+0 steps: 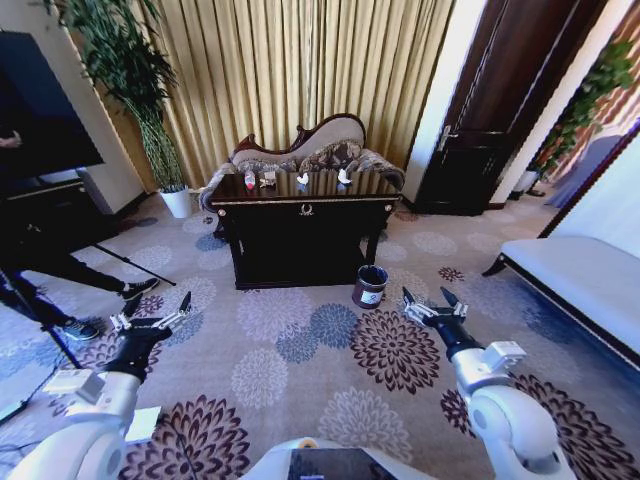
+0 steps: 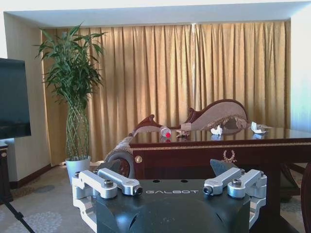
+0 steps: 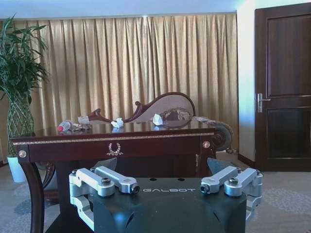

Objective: Move to the front of the table and place the trash on the table into the trash bin.

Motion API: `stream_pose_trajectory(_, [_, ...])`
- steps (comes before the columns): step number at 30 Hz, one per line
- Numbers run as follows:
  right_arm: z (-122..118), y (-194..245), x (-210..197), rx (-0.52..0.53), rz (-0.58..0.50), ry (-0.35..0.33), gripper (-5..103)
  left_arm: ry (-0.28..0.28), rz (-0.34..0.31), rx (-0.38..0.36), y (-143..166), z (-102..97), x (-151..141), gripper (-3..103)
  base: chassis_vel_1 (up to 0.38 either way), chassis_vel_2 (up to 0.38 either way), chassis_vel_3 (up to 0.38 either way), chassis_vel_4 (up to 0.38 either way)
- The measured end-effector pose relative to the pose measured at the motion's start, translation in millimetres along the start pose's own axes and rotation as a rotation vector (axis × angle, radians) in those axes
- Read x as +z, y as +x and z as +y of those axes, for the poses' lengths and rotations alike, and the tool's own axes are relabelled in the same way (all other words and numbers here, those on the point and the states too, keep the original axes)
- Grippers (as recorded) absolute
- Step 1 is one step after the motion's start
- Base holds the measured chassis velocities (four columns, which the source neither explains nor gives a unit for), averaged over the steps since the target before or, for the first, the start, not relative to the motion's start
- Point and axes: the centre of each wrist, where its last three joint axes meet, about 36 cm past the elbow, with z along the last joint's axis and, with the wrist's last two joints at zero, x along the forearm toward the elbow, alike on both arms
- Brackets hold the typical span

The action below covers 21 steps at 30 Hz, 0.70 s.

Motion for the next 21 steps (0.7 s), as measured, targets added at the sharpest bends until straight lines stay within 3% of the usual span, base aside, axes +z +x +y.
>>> stream_pose_trajectory(21, [3.0, 1.4, -0.7, -0.006, -0.001, 0.003, 100, 0.012, 0.006, -0.003, 1.6, -0.5, 1.5, 100, 0.000, 0.000, 0.000, 0.000])
